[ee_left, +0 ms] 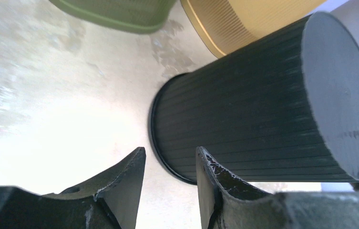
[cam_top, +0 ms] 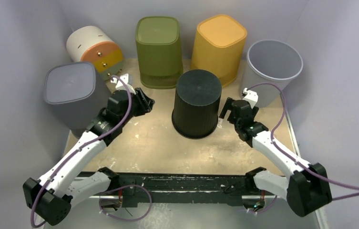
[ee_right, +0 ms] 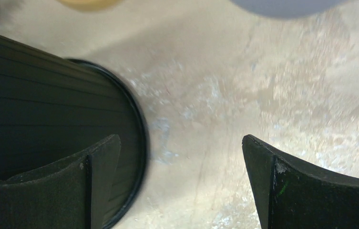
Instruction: Turn the large container upside down
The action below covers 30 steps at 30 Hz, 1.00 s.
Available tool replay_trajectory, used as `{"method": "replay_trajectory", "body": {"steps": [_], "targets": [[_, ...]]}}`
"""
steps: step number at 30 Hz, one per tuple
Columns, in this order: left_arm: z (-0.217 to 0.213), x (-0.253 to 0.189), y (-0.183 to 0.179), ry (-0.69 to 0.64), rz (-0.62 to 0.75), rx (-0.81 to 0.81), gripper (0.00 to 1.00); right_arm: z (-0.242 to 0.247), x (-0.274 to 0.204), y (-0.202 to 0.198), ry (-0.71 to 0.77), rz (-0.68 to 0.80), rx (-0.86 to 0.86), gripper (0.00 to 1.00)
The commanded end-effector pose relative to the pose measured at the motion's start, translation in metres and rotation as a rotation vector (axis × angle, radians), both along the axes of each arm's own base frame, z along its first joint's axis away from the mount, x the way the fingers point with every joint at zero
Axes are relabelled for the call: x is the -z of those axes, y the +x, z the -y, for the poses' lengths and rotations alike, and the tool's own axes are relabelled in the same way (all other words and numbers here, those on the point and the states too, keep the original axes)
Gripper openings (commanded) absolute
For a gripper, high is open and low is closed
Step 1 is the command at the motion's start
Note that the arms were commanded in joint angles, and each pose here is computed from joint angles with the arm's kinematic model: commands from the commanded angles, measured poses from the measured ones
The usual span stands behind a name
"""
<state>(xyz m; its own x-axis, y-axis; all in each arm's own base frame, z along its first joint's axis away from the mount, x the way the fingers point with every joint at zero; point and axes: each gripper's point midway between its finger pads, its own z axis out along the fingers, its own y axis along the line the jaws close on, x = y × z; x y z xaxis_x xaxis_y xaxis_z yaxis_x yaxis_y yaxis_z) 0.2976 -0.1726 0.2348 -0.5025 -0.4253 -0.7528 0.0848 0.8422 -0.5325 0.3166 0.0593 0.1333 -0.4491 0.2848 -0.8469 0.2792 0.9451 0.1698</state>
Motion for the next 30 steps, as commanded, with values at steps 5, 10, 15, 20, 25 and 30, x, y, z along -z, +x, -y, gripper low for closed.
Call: {"method": "replay_trajectory", "body": {"steps": [5, 10, 15, 20, 25, 30], "targets": [[-0.038, -0.083, -0.015, 0.186, 0.080, -0.030, 0.42, -0.014, 0.036, 0.023, 0.064, -0.043, 0.036, 1.00], [-0.039, -0.118, -0.022, 0.154, 0.153, -0.018, 0.43, -0.068, 0.044, 0.052, 0.173, -0.049, -0.105, 1.00], [-0.041, -0.130, -0.029, 0.129, 0.192, -0.012, 0.44, -0.148, 0.040, 0.081, 0.243, -0.050, -0.229, 1.00], [-0.041, -0.145, -0.039, 0.090, 0.245, 0.008, 0.44, -0.231, 0.044, 0.107, 0.367, -0.068, -0.346, 1.00], [-0.046, -0.151, -0.048, 0.072, 0.274, 0.007, 0.45, -0.298, 0.045, 0.129, 0.428, -0.057, -0.423, 1.00], [-0.050, -0.149, -0.054, 0.074, 0.276, 0.004, 0.45, -0.332, 0.031, 0.135, 0.400, -0.032, -0.445, 1.00]]}}
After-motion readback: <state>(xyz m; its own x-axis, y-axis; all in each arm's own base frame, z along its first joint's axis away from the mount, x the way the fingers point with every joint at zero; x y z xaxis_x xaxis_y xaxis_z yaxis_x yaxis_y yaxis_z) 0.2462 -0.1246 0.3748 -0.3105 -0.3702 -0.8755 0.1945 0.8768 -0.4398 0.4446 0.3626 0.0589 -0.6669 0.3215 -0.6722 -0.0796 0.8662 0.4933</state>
